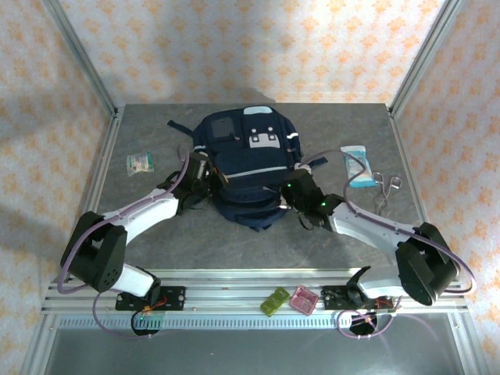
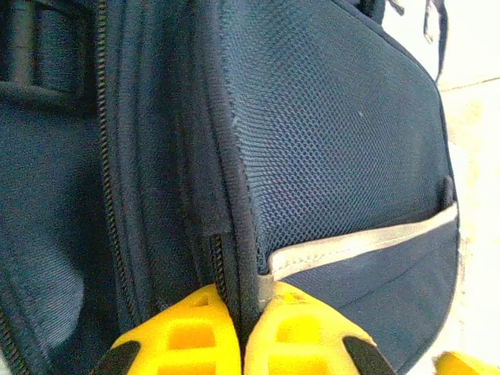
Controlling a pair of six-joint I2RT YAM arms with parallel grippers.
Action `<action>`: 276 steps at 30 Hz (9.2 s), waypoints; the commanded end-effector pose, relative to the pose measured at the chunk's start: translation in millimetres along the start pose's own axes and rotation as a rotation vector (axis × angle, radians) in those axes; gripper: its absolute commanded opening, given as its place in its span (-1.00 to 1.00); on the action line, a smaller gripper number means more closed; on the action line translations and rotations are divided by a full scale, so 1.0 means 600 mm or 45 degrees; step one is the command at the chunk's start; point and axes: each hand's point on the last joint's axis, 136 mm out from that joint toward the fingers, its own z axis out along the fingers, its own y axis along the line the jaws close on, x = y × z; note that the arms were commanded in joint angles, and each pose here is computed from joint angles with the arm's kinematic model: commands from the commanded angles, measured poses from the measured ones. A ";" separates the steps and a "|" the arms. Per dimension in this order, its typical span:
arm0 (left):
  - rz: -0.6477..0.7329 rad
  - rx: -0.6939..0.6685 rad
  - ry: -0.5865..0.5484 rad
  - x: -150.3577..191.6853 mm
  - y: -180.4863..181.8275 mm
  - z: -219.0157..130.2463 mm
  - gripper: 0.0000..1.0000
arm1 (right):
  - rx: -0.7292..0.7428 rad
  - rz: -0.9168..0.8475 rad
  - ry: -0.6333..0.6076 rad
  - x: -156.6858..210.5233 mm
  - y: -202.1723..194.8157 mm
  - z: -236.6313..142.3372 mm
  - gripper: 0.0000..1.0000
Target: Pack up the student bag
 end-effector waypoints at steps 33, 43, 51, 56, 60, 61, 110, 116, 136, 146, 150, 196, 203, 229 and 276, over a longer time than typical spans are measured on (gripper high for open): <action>0.152 0.168 0.075 -0.034 -0.028 -0.026 -1.00 | 0.023 -0.031 -0.138 -0.132 0.066 0.062 -0.57; 0.190 0.080 -0.021 -0.053 -0.006 -0.040 -1.00 | 0.192 -0.063 0.145 -0.053 0.013 0.168 -0.77; 0.157 -0.027 -0.187 -0.164 -0.011 -0.005 -1.00 | 0.075 -0.008 0.234 0.042 0.033 0.127 -0.79; 0.101 -0.018 -0.148 -0.159 -0.016 0.004 -0.20 | 0.028 0.029 0.169 0.014 0.059 0.117 -0.65; 0.014 -0.016 -0.145 -0.115 0.006 -0.025 0.05 | -0.035 0.041 0.118 -0.014 0.083 0.103 -0.54; -0.009 -0.008 -0.147 -0.102 0.009 -0.033 0.10 | -0.040 0.041 0.113 -0.017 0.086 0.101 -0.52; -0.222 0.049 -0.191 -0.028 -0.067 0.093 -1.00 | -0.094 0.076 0.067 0.003 0.068 0.055 -0.43; -0.208 0.185 -0.161 -0.047 -0.129 0.045 -1.00 | -0.195 0.023 -0.020 -0.020 0.083 0.013 -0.42; -0.266 0.461 -0.154 -0.078 -0.228 -0.038 -1.00 | -0.230 -0.029 0.053 0.034 0.101 0.095 -0.63; -0.250 0.486 -0.139 -0.073 -0.229 -0.049 -1.00 | -0.298 -0.081 -0.126 -0.047 0.121 -0.014 -0.12; -0.250 0.495 -0.132 -0.073 -0.229 -0.050 -1.00 | -0.302 -0.087 -0.126 -0.067 0.125 -0.021 0.02; -0.266 0.568 -0.081 -0.067 -0.251 -0.053 -1.00 | -0.221 -0.086 -0.021 -0.137 0.160 0.111 -0.59; -0.267 0.567 -0.076 -0.066 -0.251 -0.051 -1.00 | -0.097 -0.043 0.012 -0.131 0.136 0.135 -0.87; -0.303 0.307 -0.035 0.026 -0.130 0.008 0.32 | -0.262 -0.054 -0.009 -0.108 0.128 0.082 -1.00; -0.400 0.051 -0.188 -0.039 -0.012 0.085 -1.00 | 0.183 0.045 0.007 -0.059 -0.069 0.124 -1.00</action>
